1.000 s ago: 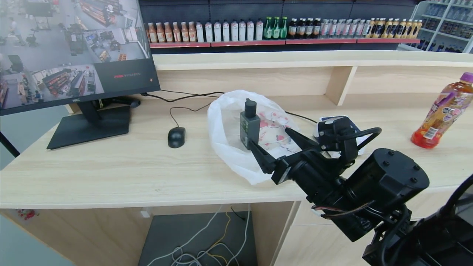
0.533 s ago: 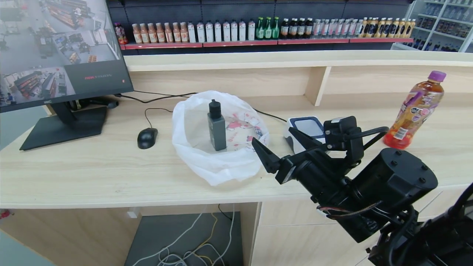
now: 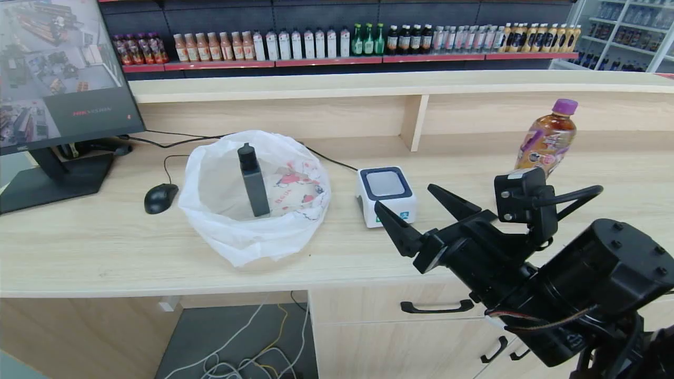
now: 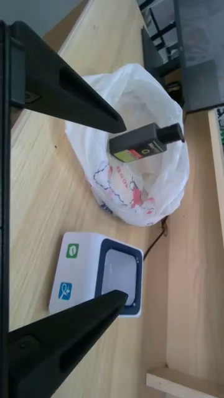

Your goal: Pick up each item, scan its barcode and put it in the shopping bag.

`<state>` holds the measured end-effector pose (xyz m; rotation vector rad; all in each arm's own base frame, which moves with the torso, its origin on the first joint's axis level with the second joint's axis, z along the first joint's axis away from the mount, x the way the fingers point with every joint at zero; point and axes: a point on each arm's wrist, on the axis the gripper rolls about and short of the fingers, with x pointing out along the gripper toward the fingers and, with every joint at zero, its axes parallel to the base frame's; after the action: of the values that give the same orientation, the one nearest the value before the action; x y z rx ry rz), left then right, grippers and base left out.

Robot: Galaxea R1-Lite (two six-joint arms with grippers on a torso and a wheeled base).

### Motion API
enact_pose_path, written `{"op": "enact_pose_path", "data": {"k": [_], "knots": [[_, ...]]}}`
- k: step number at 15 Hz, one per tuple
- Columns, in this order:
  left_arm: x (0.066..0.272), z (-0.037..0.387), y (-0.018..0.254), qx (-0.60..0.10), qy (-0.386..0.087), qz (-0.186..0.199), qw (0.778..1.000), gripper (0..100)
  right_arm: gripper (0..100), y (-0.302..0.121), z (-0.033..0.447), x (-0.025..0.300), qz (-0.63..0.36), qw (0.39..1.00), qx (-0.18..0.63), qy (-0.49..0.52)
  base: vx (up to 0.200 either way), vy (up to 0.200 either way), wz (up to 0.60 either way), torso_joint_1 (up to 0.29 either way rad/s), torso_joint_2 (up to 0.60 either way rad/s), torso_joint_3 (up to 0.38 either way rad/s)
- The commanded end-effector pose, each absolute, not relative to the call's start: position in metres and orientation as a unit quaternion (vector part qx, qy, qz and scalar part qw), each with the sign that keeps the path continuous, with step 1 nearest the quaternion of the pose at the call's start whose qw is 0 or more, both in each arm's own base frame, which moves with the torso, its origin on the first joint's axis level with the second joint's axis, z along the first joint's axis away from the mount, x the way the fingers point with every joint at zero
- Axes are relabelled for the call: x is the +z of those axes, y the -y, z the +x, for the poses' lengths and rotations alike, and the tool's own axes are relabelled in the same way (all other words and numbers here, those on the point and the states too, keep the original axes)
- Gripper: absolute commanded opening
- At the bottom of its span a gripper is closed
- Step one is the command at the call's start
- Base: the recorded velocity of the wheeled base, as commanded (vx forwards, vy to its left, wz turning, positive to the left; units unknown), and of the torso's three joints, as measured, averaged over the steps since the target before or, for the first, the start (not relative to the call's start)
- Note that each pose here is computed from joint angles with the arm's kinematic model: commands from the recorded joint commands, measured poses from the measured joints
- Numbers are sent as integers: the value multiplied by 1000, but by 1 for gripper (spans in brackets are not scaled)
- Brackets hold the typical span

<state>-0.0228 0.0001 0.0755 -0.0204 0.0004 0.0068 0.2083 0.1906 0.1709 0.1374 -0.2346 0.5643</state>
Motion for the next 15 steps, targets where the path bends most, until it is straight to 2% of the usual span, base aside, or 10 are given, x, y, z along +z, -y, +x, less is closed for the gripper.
{"op": "enact_pose_path", "data": {"k": [1,11,14,15], "knots": [[75,-23,0,4,0,-10,1000,100,100,-187,204,175,71,950,277,122,0,-200,0,2,2,7],[75,-23,0,4,0,-10,1000,100,100,-183,201,173,69,951,278,116,0,-200,0,4,3,2],[75,-23,0,4,0,-10,1000,100,100,-169,212,172,63,961,244,117,0,-200,0,7,4,1],[75,-23,0,4,0,-11,1000,100,100,-165,216,171,60,964,234,115,0,0,0,0,0,0]]}}
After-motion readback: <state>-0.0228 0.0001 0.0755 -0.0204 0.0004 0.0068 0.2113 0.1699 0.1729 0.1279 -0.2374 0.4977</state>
